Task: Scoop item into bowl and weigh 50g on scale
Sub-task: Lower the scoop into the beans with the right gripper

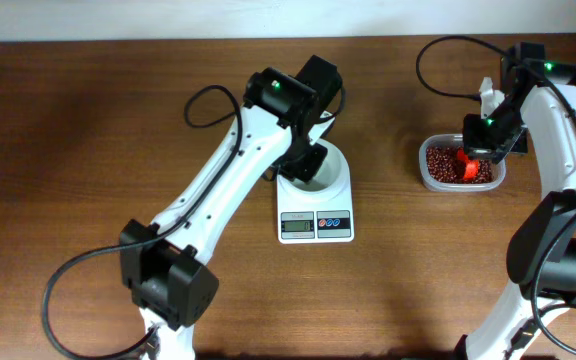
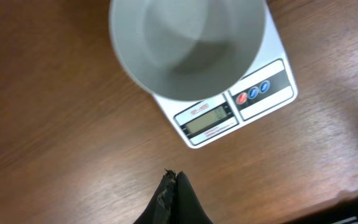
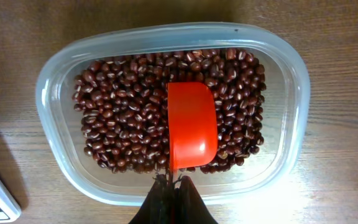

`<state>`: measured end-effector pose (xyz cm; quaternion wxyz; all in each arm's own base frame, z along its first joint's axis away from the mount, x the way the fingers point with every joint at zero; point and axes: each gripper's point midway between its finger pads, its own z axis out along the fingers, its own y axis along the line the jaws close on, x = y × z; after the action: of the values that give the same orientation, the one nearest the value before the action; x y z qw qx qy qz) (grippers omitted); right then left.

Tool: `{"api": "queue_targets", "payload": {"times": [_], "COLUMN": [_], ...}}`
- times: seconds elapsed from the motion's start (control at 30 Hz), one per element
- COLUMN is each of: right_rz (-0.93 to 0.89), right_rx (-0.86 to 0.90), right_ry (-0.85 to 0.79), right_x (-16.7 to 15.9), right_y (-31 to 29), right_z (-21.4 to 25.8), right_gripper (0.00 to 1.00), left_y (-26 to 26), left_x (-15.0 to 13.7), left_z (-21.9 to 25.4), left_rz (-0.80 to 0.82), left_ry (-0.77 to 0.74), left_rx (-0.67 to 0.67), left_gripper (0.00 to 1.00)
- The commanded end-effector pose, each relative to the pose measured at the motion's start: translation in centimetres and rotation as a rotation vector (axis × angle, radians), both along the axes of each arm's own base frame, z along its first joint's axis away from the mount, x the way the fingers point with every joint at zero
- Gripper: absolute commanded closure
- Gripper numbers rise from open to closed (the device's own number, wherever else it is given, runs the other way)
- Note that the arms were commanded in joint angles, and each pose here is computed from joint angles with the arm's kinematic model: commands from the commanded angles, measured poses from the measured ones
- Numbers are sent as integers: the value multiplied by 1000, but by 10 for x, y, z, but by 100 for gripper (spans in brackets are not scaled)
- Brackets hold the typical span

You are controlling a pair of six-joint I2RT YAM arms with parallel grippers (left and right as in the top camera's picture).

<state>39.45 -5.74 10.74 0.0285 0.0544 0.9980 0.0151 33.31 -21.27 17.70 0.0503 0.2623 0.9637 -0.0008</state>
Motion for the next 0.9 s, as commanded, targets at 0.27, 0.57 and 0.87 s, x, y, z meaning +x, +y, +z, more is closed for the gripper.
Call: {"api": "queue_targets", "payload": {"times": [0.27, 0.57, 0.87], "right_rz": [-3, -3, -5], "right_rx": [-49, -50, -60], "right_ry": [-6, -8, -70], "right_x": [2, 1, 12], "right_y": [-8, -8, -10], "right_z": [13, 27, 54], "right_gripper": [96, 96, 96], "left_y": [-9, 7, 1], "left_x": [8, 25, 25], "left_z": [-16, -20, -20], "left_rz": [-129, -77, -82], "left_ry": [-46, -49, -47], "left_rx": [-67, -106, -140], "left_gripper": [100, 95, 53]}}
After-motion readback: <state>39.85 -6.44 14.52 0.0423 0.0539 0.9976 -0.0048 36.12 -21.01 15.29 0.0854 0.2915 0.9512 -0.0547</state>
